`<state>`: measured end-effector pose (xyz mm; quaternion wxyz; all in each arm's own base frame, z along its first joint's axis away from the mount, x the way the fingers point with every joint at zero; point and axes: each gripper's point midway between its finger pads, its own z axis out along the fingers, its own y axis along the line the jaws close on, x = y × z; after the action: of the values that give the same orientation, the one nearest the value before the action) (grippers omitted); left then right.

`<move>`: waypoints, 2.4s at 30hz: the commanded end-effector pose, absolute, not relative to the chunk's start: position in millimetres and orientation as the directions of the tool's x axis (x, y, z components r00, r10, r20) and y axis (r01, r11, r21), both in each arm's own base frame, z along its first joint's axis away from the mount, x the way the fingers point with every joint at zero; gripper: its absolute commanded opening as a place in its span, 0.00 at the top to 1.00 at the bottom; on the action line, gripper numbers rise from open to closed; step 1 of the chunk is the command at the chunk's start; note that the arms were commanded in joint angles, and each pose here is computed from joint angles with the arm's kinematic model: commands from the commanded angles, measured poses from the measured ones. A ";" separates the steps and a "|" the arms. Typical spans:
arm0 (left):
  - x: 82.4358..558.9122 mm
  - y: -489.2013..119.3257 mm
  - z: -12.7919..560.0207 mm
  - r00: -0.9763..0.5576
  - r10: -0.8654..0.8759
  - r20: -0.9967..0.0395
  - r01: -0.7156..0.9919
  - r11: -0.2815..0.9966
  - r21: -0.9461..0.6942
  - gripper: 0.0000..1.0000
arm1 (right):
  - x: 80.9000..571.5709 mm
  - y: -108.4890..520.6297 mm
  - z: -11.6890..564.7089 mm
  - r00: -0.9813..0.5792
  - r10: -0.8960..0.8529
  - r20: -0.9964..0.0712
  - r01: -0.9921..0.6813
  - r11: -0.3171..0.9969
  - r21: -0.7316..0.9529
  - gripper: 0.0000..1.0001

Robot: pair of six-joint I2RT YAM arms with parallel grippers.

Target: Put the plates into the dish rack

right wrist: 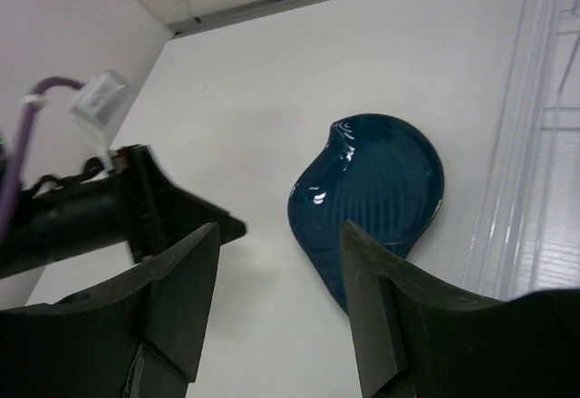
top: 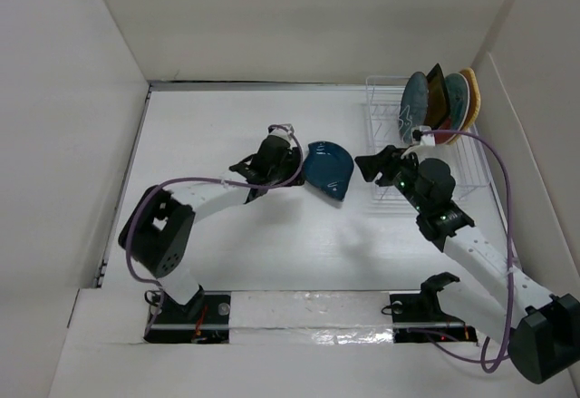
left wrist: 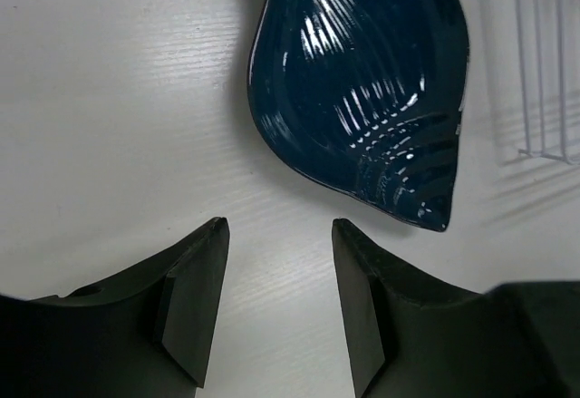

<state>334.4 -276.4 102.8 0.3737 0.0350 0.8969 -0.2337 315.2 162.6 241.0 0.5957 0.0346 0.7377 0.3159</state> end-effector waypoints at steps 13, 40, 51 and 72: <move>397.1 -311.3 56.2 -0.718 -0.095 -0.690 0.194 0.924 -0.329 0.56 | 290.4 185.8 271.2 -0.273 0.442 -0.854 -0.468 0.715 0.520 0.39; 319.1 -226.7 278.0 -0.332 -0.416 -0.847 0.311 0.799 -0.515 1.00 | 266.5 211.3 295.1 -0.216 0.395 -0.893 -0.629 0.643 0.437 0.47; 273.8 -182.8 315.6 -0.245 -0.467 -0.850 0.412 0.743 -0.527 1.00 | 246.3 294.8 291.5 -0.365 0.358 -0.860 -0.752 0.432 0.499 0.04; 241.5 -197.9 321.3 -0.276 -0.465 -0.841 0.557 0.636 -0.534 1.00 | 268.1 347.7 300.0 -0.351 0.465 -0.813 -0.777 0.339 0.530 1.00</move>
<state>253.9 -178.5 253.2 0.5575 0.0158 0.7592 -0.3354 273.7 342.1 251.4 0.5072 -0.1139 0.6692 0.5310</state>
